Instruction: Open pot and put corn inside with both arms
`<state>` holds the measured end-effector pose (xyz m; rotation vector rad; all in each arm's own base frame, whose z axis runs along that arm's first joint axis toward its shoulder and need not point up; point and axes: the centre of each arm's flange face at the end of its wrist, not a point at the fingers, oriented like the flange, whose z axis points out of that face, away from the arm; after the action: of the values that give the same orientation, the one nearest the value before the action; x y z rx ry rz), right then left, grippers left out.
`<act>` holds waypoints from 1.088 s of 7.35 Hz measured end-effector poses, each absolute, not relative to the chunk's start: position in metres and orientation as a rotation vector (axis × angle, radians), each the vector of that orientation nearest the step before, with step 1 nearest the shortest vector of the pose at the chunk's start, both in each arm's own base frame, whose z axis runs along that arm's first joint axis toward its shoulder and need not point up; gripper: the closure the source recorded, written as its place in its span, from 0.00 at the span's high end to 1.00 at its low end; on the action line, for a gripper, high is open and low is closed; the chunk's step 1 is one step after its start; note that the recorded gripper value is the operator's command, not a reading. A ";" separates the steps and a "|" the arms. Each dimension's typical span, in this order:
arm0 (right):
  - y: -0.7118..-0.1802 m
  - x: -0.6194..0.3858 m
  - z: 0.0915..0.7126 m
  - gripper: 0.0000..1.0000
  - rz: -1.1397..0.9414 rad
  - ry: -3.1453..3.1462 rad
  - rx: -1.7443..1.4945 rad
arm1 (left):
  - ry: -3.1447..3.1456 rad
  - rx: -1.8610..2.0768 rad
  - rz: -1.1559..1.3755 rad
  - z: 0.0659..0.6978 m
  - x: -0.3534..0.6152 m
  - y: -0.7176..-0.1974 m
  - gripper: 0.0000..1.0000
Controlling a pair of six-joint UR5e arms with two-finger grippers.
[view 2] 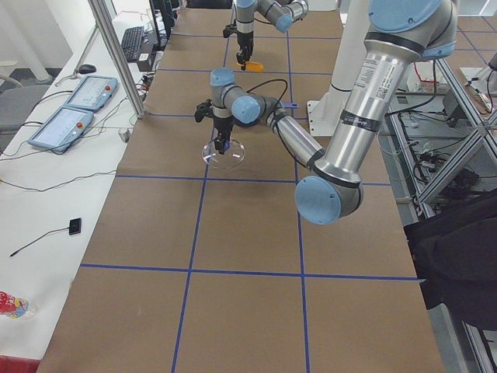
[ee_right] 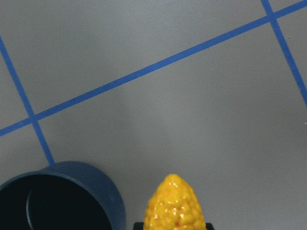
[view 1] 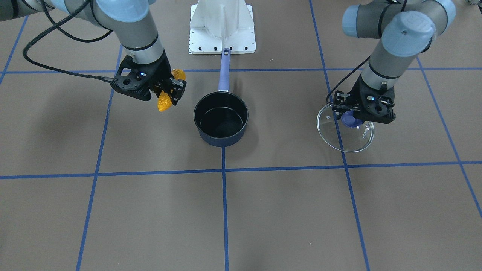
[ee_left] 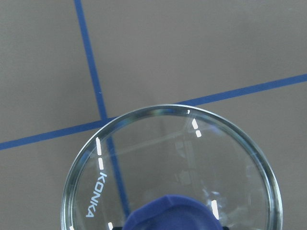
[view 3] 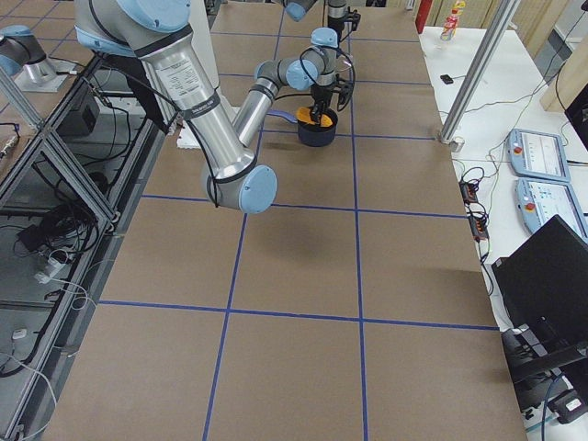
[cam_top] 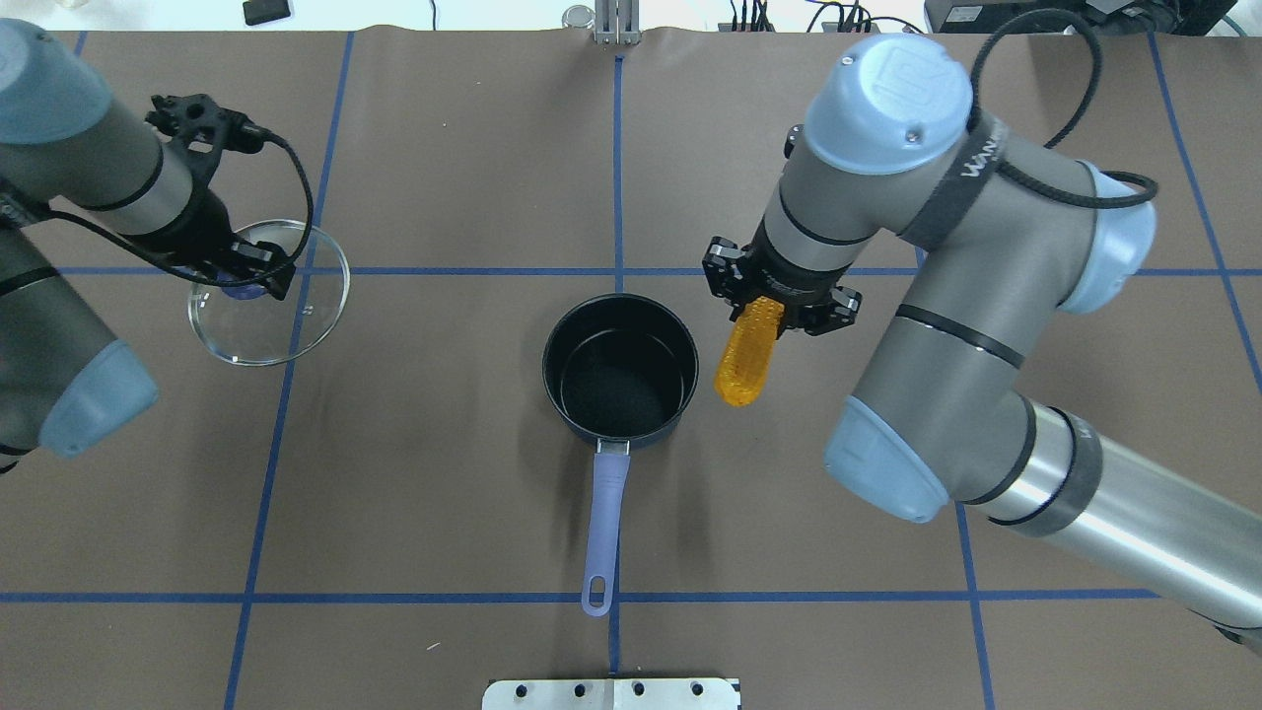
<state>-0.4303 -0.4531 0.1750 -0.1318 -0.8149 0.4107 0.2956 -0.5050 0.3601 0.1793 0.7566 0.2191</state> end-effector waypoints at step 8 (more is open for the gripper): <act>-0.477 -0.555 0.143 0.21 0.430 -0.819 -0.098 | 0.737 0.273 0.360 0.548 0.219 -0.506 0.60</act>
<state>-0.5547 -0.4772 0.1434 -0.0979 -0.8194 0.4302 0.2190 -0.5059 0.5476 0.2734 0.7367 0.3596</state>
